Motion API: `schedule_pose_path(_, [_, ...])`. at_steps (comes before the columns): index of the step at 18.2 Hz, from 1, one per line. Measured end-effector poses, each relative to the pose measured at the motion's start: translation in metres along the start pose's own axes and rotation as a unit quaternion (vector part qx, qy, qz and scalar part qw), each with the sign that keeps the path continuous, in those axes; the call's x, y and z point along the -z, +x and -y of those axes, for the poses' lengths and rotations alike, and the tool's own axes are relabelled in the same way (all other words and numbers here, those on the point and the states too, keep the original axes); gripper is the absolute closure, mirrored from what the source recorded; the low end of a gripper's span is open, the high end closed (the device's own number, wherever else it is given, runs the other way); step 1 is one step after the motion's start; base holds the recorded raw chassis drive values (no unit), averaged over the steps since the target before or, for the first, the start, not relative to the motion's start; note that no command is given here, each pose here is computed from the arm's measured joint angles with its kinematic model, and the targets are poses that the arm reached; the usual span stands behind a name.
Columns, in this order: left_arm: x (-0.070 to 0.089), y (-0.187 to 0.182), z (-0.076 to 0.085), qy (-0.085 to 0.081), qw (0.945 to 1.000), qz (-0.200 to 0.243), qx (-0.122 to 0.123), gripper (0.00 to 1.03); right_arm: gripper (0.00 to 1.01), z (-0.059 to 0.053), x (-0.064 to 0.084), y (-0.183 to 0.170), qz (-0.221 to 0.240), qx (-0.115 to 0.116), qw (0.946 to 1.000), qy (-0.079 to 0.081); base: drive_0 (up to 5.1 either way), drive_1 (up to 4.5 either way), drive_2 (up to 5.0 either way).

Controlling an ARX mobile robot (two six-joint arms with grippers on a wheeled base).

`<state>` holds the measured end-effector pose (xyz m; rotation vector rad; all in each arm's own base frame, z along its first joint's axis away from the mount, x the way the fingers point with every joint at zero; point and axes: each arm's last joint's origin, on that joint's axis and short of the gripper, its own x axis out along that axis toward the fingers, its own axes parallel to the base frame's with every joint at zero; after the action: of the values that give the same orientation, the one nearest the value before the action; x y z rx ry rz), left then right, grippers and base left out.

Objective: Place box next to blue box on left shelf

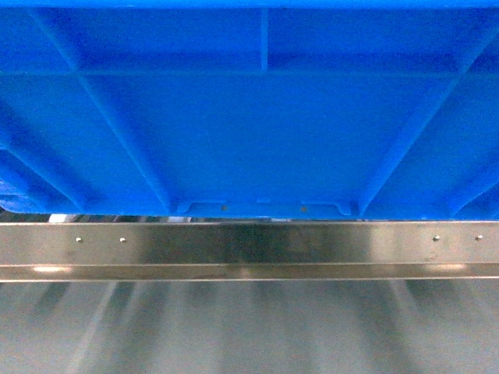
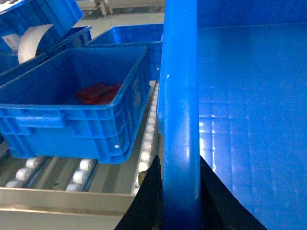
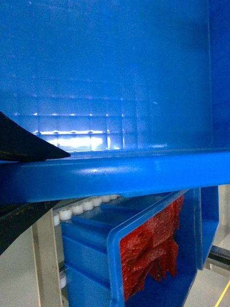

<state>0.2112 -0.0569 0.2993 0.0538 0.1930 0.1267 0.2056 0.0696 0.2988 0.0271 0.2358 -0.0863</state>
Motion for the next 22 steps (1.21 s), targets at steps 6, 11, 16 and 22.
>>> schedule_pose_path(6, [0.0, 0.0, 0.0, 0.0, 1.0, 0.0, 0.0, 0.91, 0.91, -0.0001, 0.0001, 0.0002, 0.0, 0.0, 1.0, 0.0, 0.0, 0.0, 0.0])
schedule_pose_path(11, [0.0001, 0.0, 0.0, 0.0, 1.0, 0.0, 0.0, 0.91, 0.91, 0.0, 0.0001, 0.0, -0.001, 0.0, 1.0, 0.0, 0.0, 0.0, 0.0])
schedule_pose_path(16, [0.0011, 0.0013, 0.0006, 0.001, 1.0, -0.003, 0.0, 0.91, 0.91, -0.0002, 0.0009, 0.0009, -0.003, 0.001, 1.0, -0.001, 0.0, 0.0, 0.0])
schedule_pose_path(22, [0.0009, 0.0012, 0.0005, 0.001, 1.0, -0.003, 0.0, 0.91, 0.91, -0.0002, 0.0006, 0.0007, -0.002, 0.001, 1.0, -0.001, 0.0, 0.0, 0.0])
